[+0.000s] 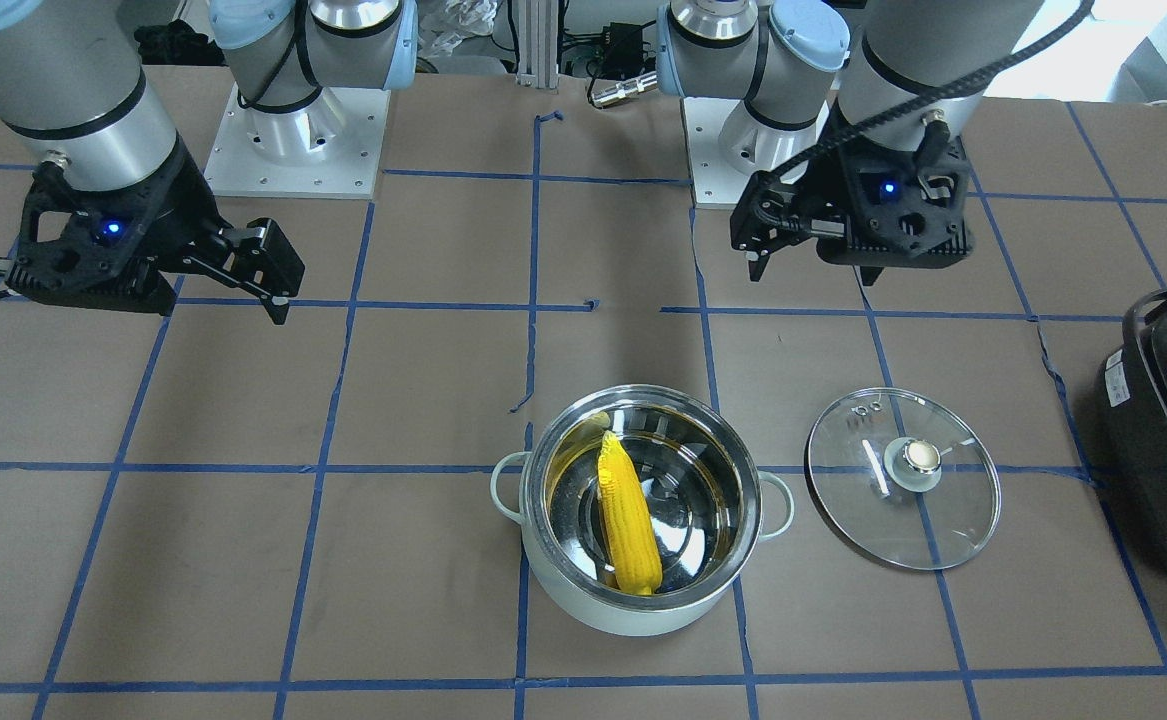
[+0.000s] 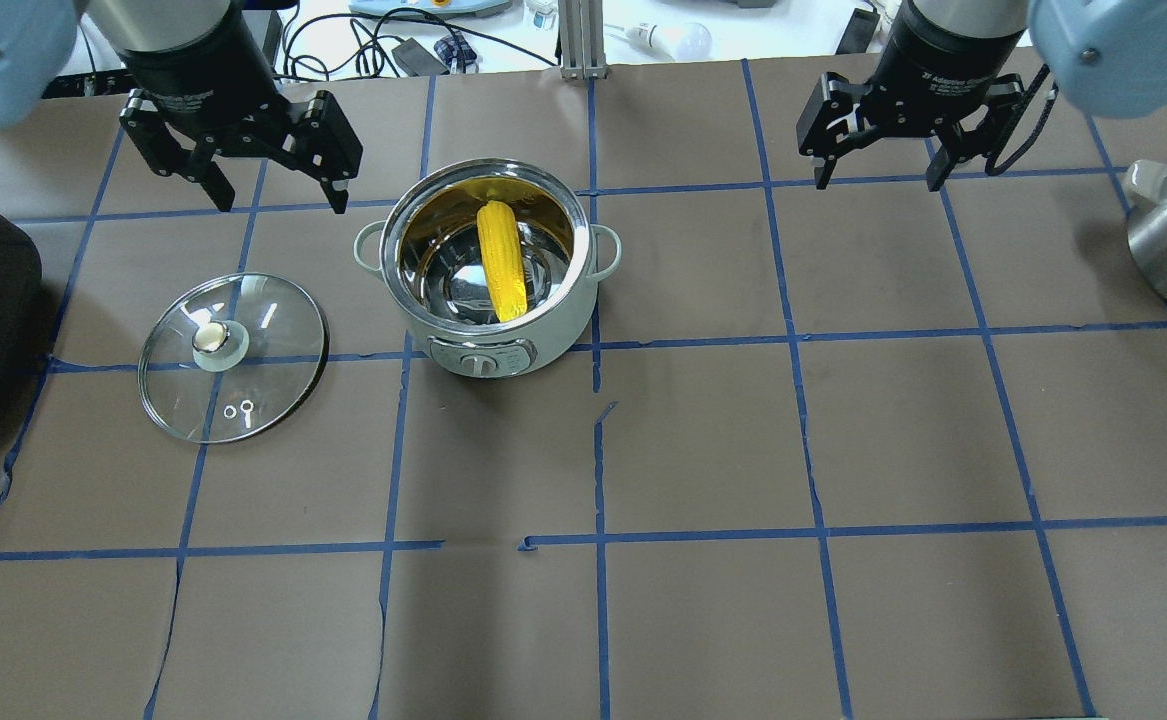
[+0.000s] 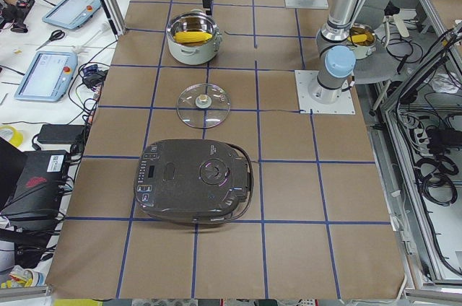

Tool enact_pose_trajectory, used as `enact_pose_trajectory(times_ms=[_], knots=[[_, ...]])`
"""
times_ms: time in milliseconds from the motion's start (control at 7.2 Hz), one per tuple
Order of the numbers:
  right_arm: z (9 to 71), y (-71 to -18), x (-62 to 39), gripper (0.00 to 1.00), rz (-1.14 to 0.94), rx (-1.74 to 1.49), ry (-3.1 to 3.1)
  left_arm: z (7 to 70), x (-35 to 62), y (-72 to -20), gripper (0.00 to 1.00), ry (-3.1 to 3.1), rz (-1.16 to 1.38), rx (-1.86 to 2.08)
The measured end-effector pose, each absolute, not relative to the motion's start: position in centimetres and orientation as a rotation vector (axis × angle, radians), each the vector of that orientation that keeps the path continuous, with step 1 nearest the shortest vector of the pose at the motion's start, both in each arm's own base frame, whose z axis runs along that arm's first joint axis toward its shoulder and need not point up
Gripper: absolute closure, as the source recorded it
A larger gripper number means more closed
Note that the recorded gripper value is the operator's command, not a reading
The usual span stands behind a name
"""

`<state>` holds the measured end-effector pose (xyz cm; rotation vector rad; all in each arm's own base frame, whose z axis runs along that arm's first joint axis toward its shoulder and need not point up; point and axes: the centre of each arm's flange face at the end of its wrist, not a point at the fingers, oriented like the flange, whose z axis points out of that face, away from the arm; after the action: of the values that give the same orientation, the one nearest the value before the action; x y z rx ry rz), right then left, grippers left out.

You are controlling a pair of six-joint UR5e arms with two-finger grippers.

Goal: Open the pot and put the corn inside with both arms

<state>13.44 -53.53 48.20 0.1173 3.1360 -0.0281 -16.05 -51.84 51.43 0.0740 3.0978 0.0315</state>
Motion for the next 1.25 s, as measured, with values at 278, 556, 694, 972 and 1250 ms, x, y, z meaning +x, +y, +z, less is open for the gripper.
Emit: enact_pose_trajectory(times_ms=[278,556,694,972,1250], knots=[[48.4,-52.4,14.2,0.0,-0.032,0.115,3.132,51.8,-17.4,-51.0,0.0,3.1,0.017,0.099],[48.5,-51.7,14.2,0.0,-0.029,0.116,3.139,51.8,-17.5,-50.8,0.0,3.102,0.001,0.166],[48.5,-51.6,14.2,0.0,-0.028,0.116,3.141,51.9,-17.4,-51.2,0.0,3.114,-0.034,0.198],[48.3,-51.6,14.1,0.0,-0.026,0.114,3.142,52.2,-17.1,-51.6,0.0,3.134,-0.084,0.209],[48.2,-51.6,14.1,0.0,-0.024,0.115,3.143,52.1,-16.9,-51.5,0.0,3.13,-0.086,0.207]])
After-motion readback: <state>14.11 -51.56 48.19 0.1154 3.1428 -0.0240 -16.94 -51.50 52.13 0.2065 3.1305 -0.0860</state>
